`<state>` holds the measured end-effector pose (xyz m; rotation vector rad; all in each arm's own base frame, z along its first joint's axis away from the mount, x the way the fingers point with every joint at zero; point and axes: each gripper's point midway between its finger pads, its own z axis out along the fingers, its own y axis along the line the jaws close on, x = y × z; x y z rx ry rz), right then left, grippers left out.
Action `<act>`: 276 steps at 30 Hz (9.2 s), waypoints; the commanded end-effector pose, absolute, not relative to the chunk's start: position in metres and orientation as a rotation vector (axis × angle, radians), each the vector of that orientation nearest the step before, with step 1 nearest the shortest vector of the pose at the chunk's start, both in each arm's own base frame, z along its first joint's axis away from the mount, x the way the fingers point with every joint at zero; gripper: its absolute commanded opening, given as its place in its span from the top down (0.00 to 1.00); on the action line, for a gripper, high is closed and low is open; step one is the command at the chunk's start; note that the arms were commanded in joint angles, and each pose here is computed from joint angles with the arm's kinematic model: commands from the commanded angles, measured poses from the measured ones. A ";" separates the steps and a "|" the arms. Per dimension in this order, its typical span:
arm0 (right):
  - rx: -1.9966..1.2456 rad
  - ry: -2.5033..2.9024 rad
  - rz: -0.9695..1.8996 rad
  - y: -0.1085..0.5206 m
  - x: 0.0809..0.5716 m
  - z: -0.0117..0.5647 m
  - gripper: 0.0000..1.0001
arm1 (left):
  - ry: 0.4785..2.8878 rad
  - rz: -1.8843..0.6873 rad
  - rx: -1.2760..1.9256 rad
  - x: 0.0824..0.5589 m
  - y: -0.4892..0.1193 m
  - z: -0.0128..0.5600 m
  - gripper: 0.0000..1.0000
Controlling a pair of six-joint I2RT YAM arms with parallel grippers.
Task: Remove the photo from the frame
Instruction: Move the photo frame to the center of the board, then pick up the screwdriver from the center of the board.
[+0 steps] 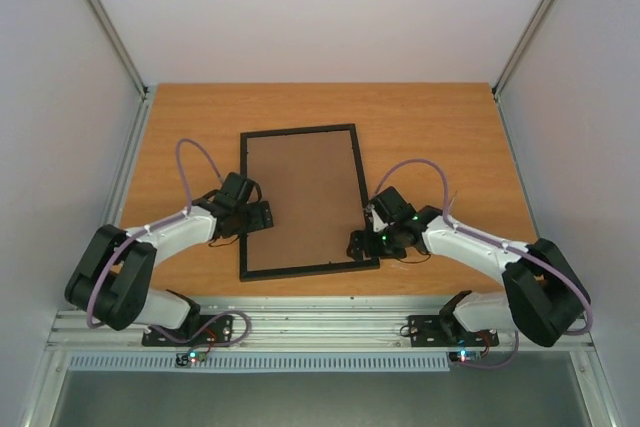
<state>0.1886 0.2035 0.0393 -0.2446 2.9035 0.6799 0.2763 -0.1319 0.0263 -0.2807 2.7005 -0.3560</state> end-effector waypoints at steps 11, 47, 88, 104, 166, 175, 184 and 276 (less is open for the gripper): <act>-0.011 2.735 0.212 0.119 0.252 0.106 0.01 | 2.542 -0.565 -0.415 0.290 -0.117 0.081 0.02; 0.886 2.788 0.038 -0.025 0.307 0.011 0.57 | 2.480 -0.779 -0.384 0.300 -0.129 0.122 0.01; -0.480 2.564 0.818 0.207 0.254 0.151 0.99 | 2.216 -1.459 -0.126 0.272 -0.236 0.183 0.05; -0.833 2.357 1.107 0.283 0.224 0.189 0.99 | 2.111 -1.704 -0.051 0.271 -0.286 0.196 0.22; -1.406 2.325 0.337 0.326 0.226 0.131 0.99 | 2.319 -1.109 -0.528 0.260 -0.200 0.146 0.80; -1.527 2.296 0.278 0.328 0.230 0.134 0.99 | 2.385 -0.804 -0.604 0.262 -0.121 0.124 0.59; -1.651 2.193 0.092 0.317 0.245 0.131 0.99 | 2.480 -0.722 -0.611 0.289 -0.096 0.099 0.53; -1.437 2.168 0.480 0.336 0.237 0.154 0.80 | 1.936 -1.626 -0.126 0.276 -0.247 0.198 1.00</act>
